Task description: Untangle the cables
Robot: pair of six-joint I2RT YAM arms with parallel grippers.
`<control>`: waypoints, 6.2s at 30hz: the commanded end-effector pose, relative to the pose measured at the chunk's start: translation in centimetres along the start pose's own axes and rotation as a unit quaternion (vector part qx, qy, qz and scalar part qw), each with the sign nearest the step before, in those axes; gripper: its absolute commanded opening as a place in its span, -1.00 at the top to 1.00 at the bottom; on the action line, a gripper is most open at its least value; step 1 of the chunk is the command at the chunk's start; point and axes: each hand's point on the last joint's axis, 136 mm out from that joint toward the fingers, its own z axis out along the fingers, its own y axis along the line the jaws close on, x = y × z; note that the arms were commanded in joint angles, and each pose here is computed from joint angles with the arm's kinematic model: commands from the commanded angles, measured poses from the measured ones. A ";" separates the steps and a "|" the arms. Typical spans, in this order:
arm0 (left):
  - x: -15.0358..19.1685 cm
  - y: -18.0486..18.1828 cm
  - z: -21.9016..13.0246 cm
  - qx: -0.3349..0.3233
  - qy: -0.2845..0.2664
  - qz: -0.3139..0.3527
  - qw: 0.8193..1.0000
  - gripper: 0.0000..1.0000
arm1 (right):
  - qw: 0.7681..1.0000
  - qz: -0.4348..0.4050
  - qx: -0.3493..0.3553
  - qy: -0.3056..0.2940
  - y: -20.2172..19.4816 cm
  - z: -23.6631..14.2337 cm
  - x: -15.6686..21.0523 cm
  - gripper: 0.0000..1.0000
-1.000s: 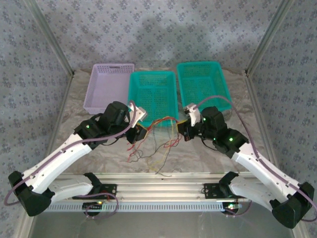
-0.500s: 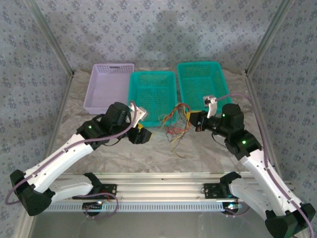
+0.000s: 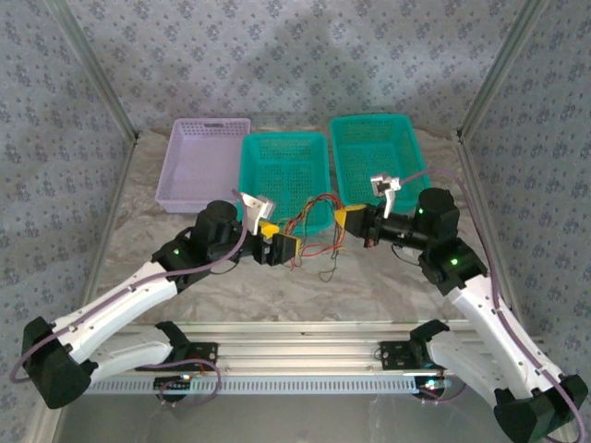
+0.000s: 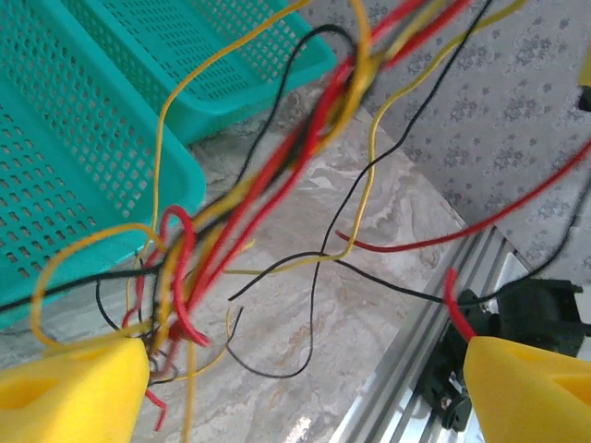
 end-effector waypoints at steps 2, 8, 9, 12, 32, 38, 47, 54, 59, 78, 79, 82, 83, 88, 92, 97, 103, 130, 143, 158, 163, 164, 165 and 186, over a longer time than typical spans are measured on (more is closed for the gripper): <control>0.4 2.0 1.0 -0.048 0.004 0.001 0.999 -0.71 | 0.997 -0.031 -0.069 -0.014 4.2 -0.8 -2.0 1.00; 1.4 4.5 2.0 -0.101 0.023 0.002 0.995 -0.51 | 0.995 -0.036 -0.094 -0.005 5.6 -1.0 -2.0 1.00; 1.5 4.6 2.2 -0.103 0.025 0.002 0.994 -0.44 | 0.995 -0.036 -0.096 -0.003 5.8 -1.0 -2.0 1.00; 1.3 4.6 2.4 -0.104 0.022 0.001 0.994 -0.15 | 0.994 -0.037 -0.098 -0.001 6.0 -1.0 -2.0 1.00; 5.6 6.1 -3.3 -0.183 0.117 -0.005 0.976 1.00 | 0.957 -0.005 0.262 -0.125 -4.1 -7.7 -6.6 1.00; 7.4 5.6 -5.3 -0.188 0.200 0.011 0.961 0.94 | 0.941 -0.005 0.309 -0.134 -5.3 -9.0 -6.9 1.00; 8.0 4.0 -5.9 -0.142 0.248 0.053 0.957 1.00 | 0.936 -0.010 0.324 -0.141 -5.4 -9.2 -8.2 1.00; 5.9 6.1 -6.6 -0.202 0.208 0.066 0.955 1.00 | 0.918 0.002 0.378 -0.120 -7.1 -10.2 -7.4 1.00; 3.9 9.5 -8.9 -0.274 0.149 0.022 0.950 1.00 | 0.864 0.001 0.456 -0.215 -7.2 -15.5 -8.7 1.00; -0.2 14.9 -17.8 -0.430 -0.052 -0.079 0.898 1.00 | 0.770 -0.004 0.541 -0.339 -4.2 -24.2 -9.6 1.00; -0.4 15.1 -18.4 -0.441 -0.064 -0.081 0.892 1.00 | 0.766 -0.004 0.548 -0.336 -4.3 -24.5 -9.4 1.00; -1.1 15.1 -20.2 -0.460 -0.103 -0.094 0.877 1.00 | 0.747 -0.003 0.569 -0.343 -3.8 -25.9 -9.5 1.00; -1.3 15.2 -20.5 -0.463 -0.111 -0.098 0.874 1.00 | 0.744 -0.004 0.573 -0.344 -3.7 -26.1 -9.5 1.00; -2.1 15.7 -23.0 -0.505 -0.153 -0.109 0.843 1.00 | 0.718 -0.010 0.605 -0.344 -3.6 -27.6 -9.4 1.00; -2.9 15.5 -24.4 -0.515 -0.185 -0.105 0.830 1.00 | 0.701 -0.019 0.626 -0.342 -3.5 -28.6 -9.4 1.00; -3.2 15.7 -25.3 -0.536 -0.193 -0.102 0.815 1.00 | 0.683 -0.020 0.639 -0.352 -3.1 -29.6 -9.4 1.00; -3.2 15.7 -23.9 -0.512 -0.189 -0.113 0.831 1.00 | 0.713 -0.028 0.616 -0.334 -3.3 -28.0 -9.7 1.00; -3.9 7.9 -6.9 -0.186 -0.124 -0.072 0.972 -0.40 | 0.970 0.003 0.155 -0.187 0.1 -7.1 -10.7 1.00; -1.8 -0.7 -3.2 0.008 -0.108 0.056 0.993 -0.71 | 0.973 0.022 0.108 -0.204 1.5 -6.0 -13.1 1.00; 0.6 -3.1 -0.4 0.034 -0.141 0.168 0.975 -0.99 | 0.972 0.052 0.053 -0.223 4.7 -6.5 -15.1 1.00; 0.2 -4.0 -1.1 0.055 -0.191 0.169 0.965 -0.99 | 0.967 0.069 0.029 -0.242 5.8 -6.8 -16.3 1.00; 0.2 -4.3 -1.1 0.061 -0.199 0.170 0.963 -0.99 | 0.967 0.072 0.020 -0.245 6.1 -6.8 -16.5 1.00; 0.1 -4.5 -1.0 0.064 -0.202 0.170 0.962 -0.99 | 0.966 0.075 0.016 -0.247 6.2 -6.8 -16.7 1.00; -1.7 -7.3 2.9 0.079 -0.234 0.196 0.949 -0.99 | 0.966 0.094 -0.049 -0.235 9.2 -5.3 -16.8 1.00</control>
